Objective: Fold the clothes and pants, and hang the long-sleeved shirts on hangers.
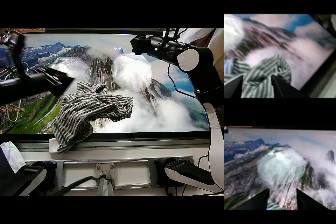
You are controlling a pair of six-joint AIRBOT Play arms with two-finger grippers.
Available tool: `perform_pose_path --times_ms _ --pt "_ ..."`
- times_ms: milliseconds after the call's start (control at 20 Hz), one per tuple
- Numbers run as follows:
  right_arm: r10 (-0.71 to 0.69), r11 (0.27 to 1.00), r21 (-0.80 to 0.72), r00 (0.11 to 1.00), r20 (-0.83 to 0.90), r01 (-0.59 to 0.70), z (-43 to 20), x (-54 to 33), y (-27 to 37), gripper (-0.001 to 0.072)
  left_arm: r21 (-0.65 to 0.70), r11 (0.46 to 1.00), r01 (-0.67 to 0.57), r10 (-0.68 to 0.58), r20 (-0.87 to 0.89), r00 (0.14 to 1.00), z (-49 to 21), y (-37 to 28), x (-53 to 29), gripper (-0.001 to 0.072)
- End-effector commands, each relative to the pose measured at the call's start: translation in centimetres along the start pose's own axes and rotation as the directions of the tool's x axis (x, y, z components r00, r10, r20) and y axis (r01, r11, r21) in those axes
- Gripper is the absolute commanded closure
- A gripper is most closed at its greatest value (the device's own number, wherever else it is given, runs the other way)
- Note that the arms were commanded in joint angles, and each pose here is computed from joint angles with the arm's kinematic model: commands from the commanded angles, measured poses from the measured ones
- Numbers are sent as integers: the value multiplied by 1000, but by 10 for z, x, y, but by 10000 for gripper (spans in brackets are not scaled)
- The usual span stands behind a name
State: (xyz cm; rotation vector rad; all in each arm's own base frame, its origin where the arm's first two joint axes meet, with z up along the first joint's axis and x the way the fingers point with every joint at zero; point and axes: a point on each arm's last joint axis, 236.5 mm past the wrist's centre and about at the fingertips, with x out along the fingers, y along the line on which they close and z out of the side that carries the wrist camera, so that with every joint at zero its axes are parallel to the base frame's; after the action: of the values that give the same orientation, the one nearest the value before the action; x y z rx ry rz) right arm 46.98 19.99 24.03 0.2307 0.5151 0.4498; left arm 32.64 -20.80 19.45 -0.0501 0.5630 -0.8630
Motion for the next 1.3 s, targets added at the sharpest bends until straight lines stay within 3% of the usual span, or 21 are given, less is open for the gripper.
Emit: perform_pose_path --times_ms 0,300,600,700,800,900,950,1250 --pt "18 999 45 998 -57 -16 -13 -1 5 315 39 990 135 -129 -129 983 -33 -41 26 327" --pt "-4 999 29 919 -394 17 -99 -14 -3 315 9 972 236 -226 -254 940 -69 -67 69 274" --pt "-12 1000 -21 919 -394 4 -101 -12 -5 296 6 962 272 -259 -288 922 -64 -75 97 257" --pt "-144 988 -100 922 -360 116 -91 -12 -40 93 -12 962 274 -264 -308 914 -62 -75 109 258" --pt "-319 947 -70 890 -327 314 -78 -26 -104 80 19 971 237 -212 -389 896 -71 -62 122 257" --pt "-380 904 54 855 -354 424 -78 -47 -153 81 71 975 209 -149 -484 862 -82 -48 134 252" --pt "-369 893 111 850 -375 436 -82 -54 -164 82 89 976 199 -126 -517 846 -88 -43 143 207" --pt "-309 883 181 828 -469 432 -119 -56 -176 82 68 969 237 -139 -642 754 -139 -59 207 199"
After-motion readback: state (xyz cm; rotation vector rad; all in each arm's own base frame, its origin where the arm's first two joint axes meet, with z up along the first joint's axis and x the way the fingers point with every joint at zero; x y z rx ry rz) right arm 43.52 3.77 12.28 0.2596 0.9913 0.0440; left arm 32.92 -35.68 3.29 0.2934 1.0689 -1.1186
